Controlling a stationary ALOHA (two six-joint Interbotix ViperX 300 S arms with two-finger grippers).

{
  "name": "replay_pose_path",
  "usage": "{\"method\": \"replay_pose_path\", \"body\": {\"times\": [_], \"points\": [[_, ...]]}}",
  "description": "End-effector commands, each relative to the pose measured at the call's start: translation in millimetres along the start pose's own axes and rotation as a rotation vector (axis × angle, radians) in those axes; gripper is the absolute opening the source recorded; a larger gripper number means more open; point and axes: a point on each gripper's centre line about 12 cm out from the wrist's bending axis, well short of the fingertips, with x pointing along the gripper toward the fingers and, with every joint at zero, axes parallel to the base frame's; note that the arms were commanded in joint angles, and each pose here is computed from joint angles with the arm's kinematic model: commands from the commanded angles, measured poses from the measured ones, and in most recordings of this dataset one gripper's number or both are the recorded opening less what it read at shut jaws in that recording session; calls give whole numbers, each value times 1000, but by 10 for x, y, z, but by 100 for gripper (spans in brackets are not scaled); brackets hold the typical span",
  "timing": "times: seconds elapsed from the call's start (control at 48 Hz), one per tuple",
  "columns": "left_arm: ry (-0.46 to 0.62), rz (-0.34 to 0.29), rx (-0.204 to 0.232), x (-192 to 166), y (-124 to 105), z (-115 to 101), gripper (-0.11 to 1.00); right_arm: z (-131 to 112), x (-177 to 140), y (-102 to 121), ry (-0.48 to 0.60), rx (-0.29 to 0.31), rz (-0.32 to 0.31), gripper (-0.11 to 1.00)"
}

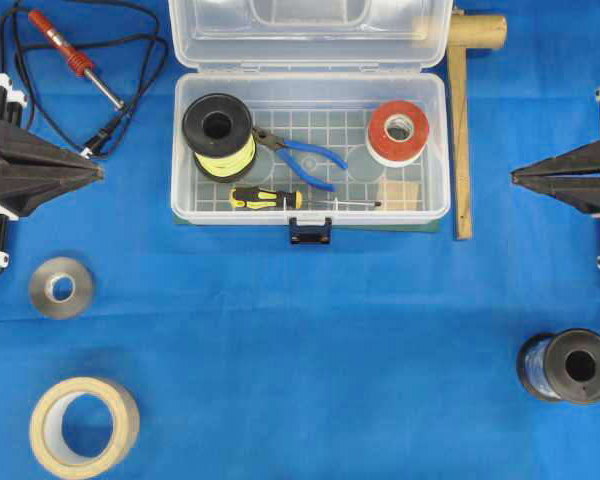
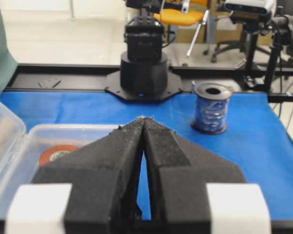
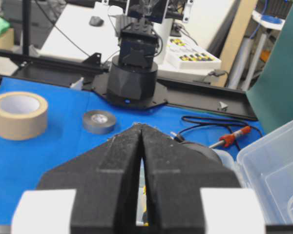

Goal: Pick the nipper from the toolbox among several items.
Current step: 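Move the right gripper over the toolbox toward the blue-handled pliers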

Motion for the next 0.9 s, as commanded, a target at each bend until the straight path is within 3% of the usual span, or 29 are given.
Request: {"method": "replay_pose_path", "body": {"times": [0.0,0.292,0.584,0.667,0.834,0.875], "points": [[-9,6,-22,37,5,45,0,75,39,-16,-14,-2,-8,0],[-6,18,-19,42,29,39,0,101,561,-359,336,29,-142,0],[-8,19,-25,48,30,42,0,-173,1317,-643,751,50,-184,2],[-8,20,-25,47,33,37,0,-279,1533,-743,831,50,-196,18],[-6,25,-26,50,43,28,0,-536,1903,-913,957,10,-202,66],[-6,26,-26,50,45,28,0,-636,1971,-946,988,8,-202,72]]}}
